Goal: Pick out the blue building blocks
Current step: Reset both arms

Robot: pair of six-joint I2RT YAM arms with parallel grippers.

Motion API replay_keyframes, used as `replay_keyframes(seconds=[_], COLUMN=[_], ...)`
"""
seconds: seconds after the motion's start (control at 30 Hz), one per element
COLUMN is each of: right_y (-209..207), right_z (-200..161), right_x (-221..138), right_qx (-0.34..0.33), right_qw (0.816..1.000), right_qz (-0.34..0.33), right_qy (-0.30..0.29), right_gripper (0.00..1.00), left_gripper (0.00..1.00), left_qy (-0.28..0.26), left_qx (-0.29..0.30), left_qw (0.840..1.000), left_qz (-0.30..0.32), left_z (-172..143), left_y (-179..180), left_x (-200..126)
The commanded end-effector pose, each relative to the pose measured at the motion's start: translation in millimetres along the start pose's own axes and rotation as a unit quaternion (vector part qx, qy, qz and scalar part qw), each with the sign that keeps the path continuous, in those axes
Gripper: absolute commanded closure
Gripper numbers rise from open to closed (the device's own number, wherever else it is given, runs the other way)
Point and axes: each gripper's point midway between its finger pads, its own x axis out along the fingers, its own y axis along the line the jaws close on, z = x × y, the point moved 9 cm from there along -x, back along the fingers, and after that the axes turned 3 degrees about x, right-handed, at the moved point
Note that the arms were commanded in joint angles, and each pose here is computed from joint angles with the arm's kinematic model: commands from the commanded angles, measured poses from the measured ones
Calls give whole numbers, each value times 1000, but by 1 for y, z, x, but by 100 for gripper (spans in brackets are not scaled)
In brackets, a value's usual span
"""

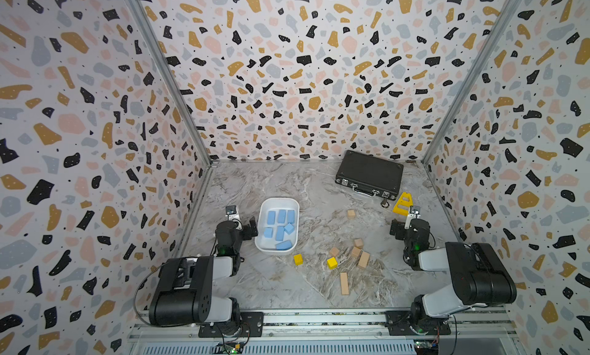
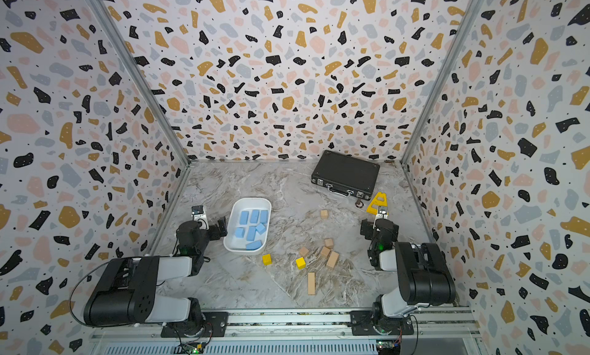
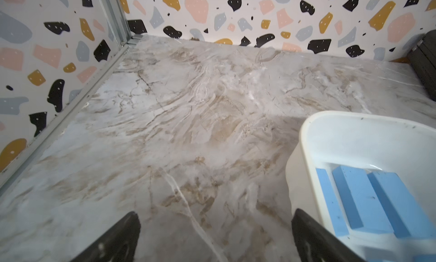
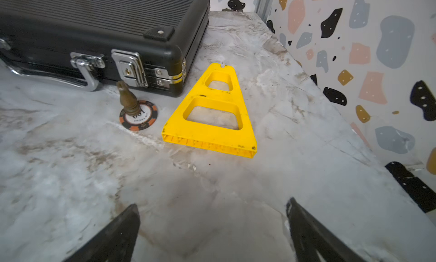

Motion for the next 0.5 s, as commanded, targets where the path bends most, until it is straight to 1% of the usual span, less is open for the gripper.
replay_keyframes(seconds=[0.0,0.03,0.07,0.1,0.17,0.23,0.27,0.47], right_y=[9,12,15,18,16,15,14,13], right_z=[18,19,21,22,24,23,23,24], right_x=[-3,-2,2,7,8,9,9,10], right_qx=[-3,-15,-21,-25,-20,-16,-15,-12], right_qw=[997,997,996,995,996,997,997,998], right_qz=[54,71,85,95,82,77,72,65], right_qy=[-62,-40,-33,-30,-14,-21,-14,-18], right_gripper=[0,0,0,0,0,0,0,0], left_gripper=[0,0,0,0,0,0,0,0], left_qy=[-17,-27,-42,-42,-33,-35,-37,-39], left_qx=[13,15,17,17,14,14,14,14], left_qw=[998,998,997,997,997,997,997,997], left_qz=[55,61,62,64,63,62,62,62], left_z=[19,18,17,17,17,17,17,17], left_y=[1,-1,-1,0,0,-1,-1,0], left_x=[3,3,4,4,3,2,2,2])
